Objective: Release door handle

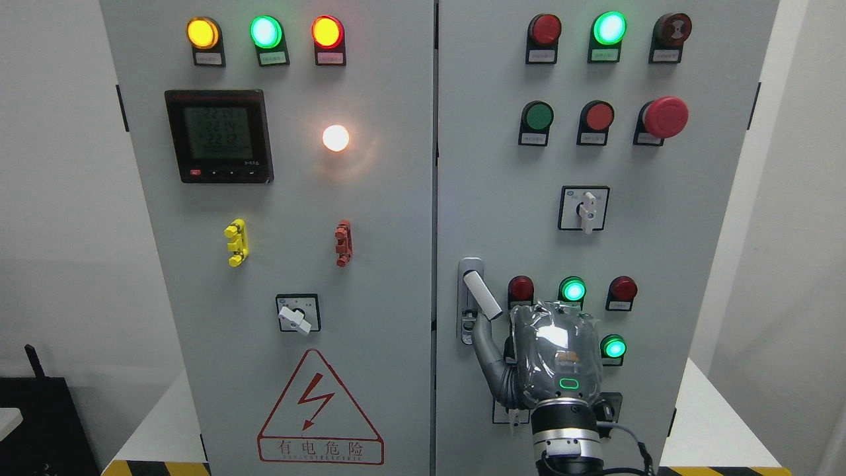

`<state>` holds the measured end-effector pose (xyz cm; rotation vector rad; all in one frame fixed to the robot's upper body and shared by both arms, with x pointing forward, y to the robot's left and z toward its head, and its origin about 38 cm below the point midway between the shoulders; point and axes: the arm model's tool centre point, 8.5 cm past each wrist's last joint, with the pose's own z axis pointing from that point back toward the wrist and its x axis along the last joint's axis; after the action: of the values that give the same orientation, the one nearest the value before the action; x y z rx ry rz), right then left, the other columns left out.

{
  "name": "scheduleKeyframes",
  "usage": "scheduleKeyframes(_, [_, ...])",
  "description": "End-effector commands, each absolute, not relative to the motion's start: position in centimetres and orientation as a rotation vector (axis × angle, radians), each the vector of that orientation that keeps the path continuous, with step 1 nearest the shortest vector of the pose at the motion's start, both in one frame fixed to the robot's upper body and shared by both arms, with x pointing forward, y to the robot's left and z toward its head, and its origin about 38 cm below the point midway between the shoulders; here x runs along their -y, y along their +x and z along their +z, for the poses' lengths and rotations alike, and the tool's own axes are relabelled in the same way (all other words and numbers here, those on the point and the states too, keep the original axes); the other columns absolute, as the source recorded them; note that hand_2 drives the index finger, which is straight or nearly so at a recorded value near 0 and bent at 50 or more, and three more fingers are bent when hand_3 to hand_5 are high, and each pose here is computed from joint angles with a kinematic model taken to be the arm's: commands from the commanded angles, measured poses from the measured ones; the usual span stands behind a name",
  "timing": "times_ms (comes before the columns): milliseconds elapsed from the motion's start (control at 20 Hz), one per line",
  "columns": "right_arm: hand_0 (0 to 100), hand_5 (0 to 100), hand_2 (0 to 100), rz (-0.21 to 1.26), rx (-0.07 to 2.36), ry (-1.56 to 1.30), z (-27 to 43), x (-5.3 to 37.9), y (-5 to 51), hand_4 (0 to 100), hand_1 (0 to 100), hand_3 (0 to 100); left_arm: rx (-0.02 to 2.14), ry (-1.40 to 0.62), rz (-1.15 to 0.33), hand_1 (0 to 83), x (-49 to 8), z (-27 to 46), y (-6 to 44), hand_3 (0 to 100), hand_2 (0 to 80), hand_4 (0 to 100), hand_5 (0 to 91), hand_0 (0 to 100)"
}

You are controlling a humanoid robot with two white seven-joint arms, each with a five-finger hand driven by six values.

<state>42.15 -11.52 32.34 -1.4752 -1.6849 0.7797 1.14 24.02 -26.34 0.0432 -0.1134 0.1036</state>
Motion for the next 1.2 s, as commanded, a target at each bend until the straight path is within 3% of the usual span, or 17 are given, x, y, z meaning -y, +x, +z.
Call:
scheduleKeyframes(0, [59,94,100,0.777,1.682,-1.474,32.33,11.62,42.17,100,0,100,0.11,0.041,0.106,38.9,-23.92,-26.4,0.02,0,0.0,0,0.0,12])
scheduleKeyframes(1152, [60,94,100,0.77,1.672,-1.482,32.36,12.06,42.31,100,0,100,0.11,0.041,0.106,38.9,-23.92,-26.4,0.02,0,0.0,0,0.0,12])
